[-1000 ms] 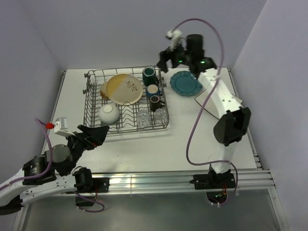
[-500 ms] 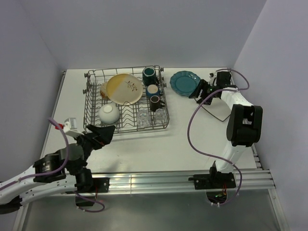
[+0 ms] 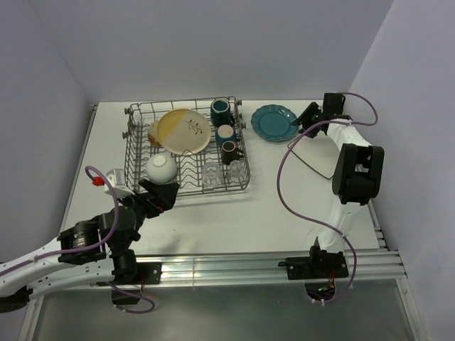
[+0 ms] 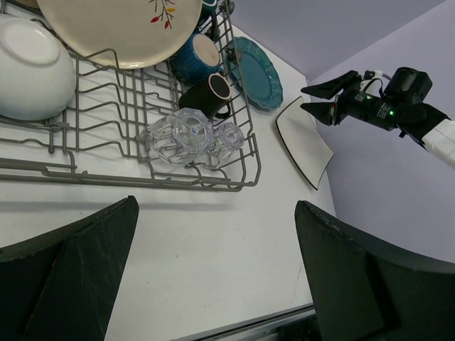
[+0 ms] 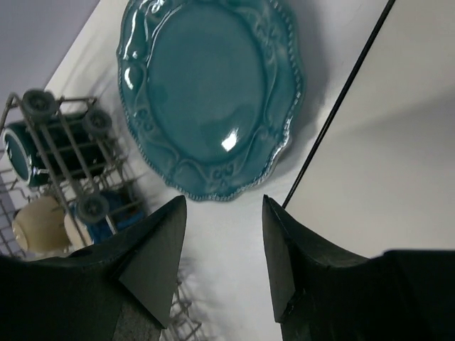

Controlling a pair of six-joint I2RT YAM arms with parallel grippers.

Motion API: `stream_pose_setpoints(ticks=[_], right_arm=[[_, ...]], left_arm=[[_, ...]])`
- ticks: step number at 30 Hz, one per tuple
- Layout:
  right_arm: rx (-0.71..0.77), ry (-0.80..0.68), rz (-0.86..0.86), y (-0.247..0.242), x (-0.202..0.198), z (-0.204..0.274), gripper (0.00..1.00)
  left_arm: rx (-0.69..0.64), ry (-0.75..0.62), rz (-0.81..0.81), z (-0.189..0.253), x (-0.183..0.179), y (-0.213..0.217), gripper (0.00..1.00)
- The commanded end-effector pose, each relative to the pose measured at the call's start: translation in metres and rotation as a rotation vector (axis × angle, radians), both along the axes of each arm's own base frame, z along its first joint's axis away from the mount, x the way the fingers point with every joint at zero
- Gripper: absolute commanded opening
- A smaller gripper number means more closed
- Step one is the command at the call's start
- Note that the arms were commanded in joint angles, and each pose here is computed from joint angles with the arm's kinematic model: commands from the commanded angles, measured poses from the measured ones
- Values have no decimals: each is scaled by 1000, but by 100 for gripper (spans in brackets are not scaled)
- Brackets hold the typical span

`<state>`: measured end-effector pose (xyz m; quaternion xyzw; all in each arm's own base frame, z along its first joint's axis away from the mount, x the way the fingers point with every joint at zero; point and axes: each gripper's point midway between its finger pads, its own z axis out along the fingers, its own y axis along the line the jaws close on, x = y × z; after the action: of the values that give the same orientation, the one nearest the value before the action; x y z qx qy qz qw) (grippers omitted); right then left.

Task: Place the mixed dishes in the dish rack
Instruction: Grab a plate with the right arm

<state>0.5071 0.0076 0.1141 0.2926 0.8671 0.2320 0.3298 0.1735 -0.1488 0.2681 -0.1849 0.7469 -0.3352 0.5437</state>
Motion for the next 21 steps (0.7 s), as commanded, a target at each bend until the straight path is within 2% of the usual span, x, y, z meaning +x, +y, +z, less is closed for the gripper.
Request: stream_pose_setpoints(ticks=[1,7,21], right_arm=[[-46,-29,-87,-23,25,3,54],[-55,-18,-132,-43,38,-11,54],[9,6,-88,-38,65,-45,48]], left_arm=[[-68,-22,1,25,2,-5,99],[-49,-36,17,34,6,-7,99],[4,-67,30,49,21,-19,99]])
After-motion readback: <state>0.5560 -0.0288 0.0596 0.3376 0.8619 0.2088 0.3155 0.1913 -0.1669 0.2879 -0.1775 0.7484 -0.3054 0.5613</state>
